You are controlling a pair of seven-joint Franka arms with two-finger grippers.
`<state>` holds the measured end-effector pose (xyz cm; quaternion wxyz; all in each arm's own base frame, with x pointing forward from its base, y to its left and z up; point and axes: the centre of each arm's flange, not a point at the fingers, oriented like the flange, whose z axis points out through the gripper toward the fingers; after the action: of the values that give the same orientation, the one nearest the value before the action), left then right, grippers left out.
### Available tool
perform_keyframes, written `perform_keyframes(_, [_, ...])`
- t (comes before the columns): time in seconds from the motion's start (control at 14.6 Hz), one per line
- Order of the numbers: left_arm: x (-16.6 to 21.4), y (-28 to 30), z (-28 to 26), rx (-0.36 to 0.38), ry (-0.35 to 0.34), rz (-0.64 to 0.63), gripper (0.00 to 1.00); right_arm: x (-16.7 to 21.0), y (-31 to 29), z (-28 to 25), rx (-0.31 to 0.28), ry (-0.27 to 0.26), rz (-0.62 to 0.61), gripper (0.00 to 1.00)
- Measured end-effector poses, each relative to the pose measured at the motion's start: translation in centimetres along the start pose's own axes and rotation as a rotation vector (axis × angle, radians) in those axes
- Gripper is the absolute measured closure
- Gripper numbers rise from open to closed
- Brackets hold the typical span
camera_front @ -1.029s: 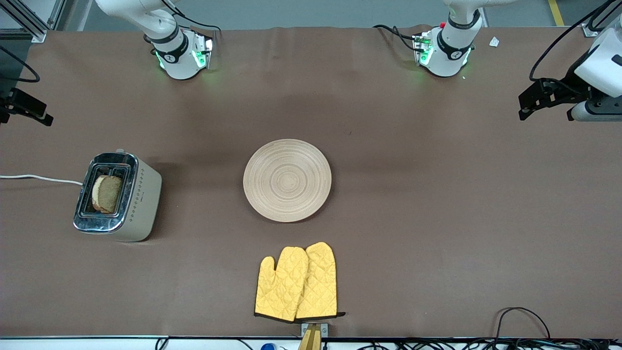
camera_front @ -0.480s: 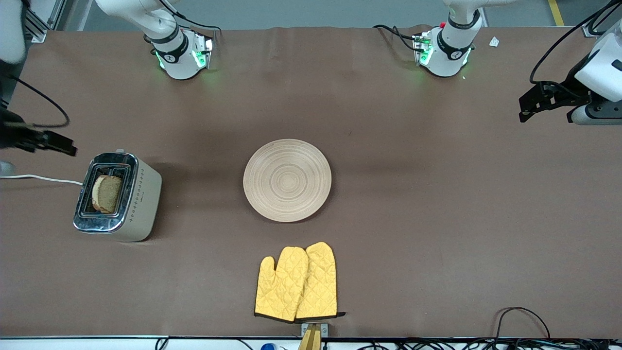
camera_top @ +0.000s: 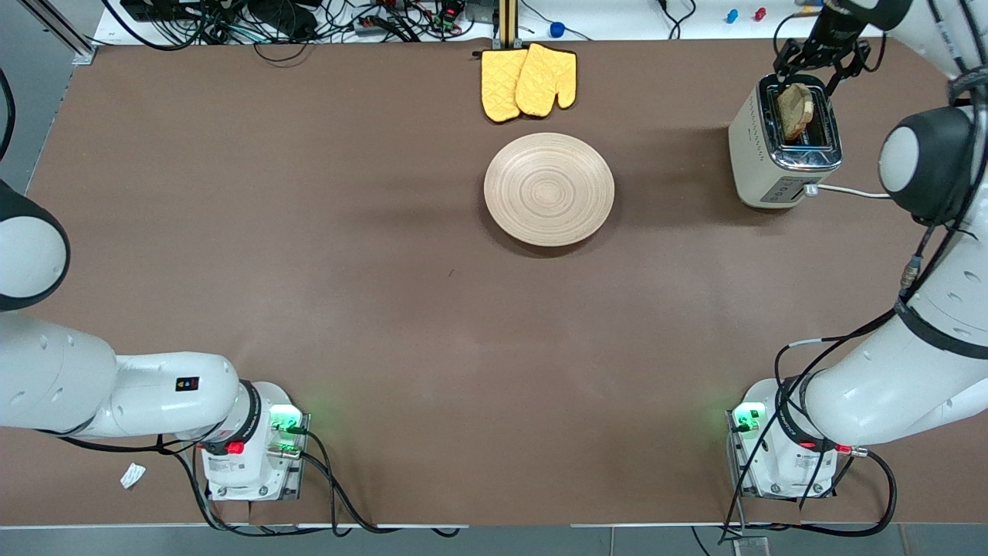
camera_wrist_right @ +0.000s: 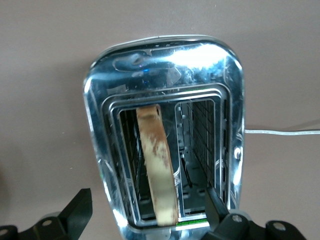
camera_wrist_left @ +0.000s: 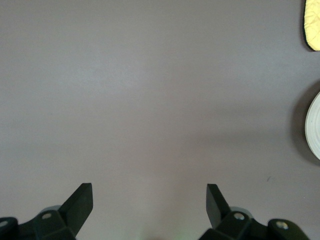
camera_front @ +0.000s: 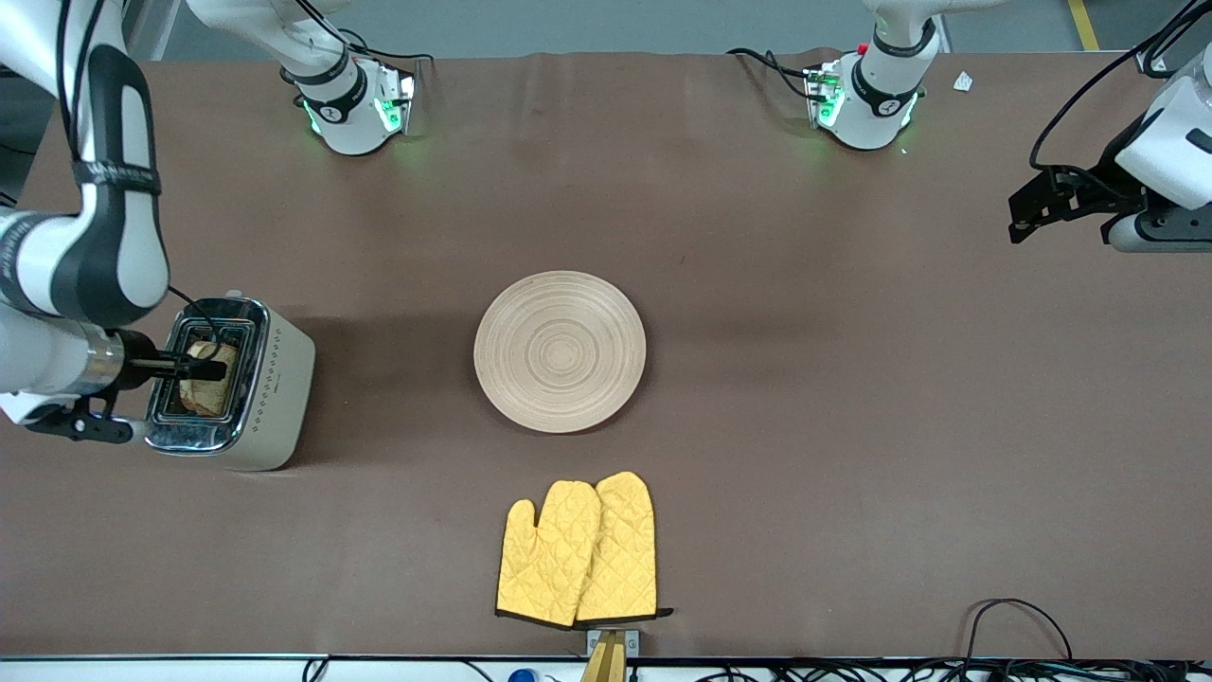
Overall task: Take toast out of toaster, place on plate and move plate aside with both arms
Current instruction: 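Grasp the toast slice with the right gripper and lift it out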
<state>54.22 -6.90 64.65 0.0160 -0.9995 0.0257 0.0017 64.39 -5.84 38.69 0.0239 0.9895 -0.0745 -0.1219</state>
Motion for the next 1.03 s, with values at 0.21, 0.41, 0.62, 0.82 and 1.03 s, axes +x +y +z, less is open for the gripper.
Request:
perform_keyframes(0.21, [0.1, 0.0, 0.1, 0.000, -0.002, 0.000, 0.00, 0.4, 0.3, 1.2, -0.006, -0.018, -0.018, 0.36])
perform_keyframes(0.41, [0.1, -0.1, 0.2, 0.000, -0.004, -0.002, 0.00, 0.5, 1.3, 1.0, -0.002, -0.014, -0.068, 0.68])
perform_keyframes(0.62, [0.2, -0.2, 0.4, -0.001, -0.008, -0.003, 0.00, 0.6, 1.4, 0.1, 0.000, 0.003, -0.113, 0.89])
perform_keyframes(0.82, [0.3, -0.3, 0.5, -0.001, -0.009, -0.005, 0.00, 0.2, -0.7, -2.8, 0.000, 0.038, -0.155, 0.89])
perform_keyframes(1.03, [0.3, -0.5, 0.5, -0.001, -0.009, -0.008, 0.00, -2.5, -7.2, -7.8, -0.006, 0.038, -0.192, 0.89])
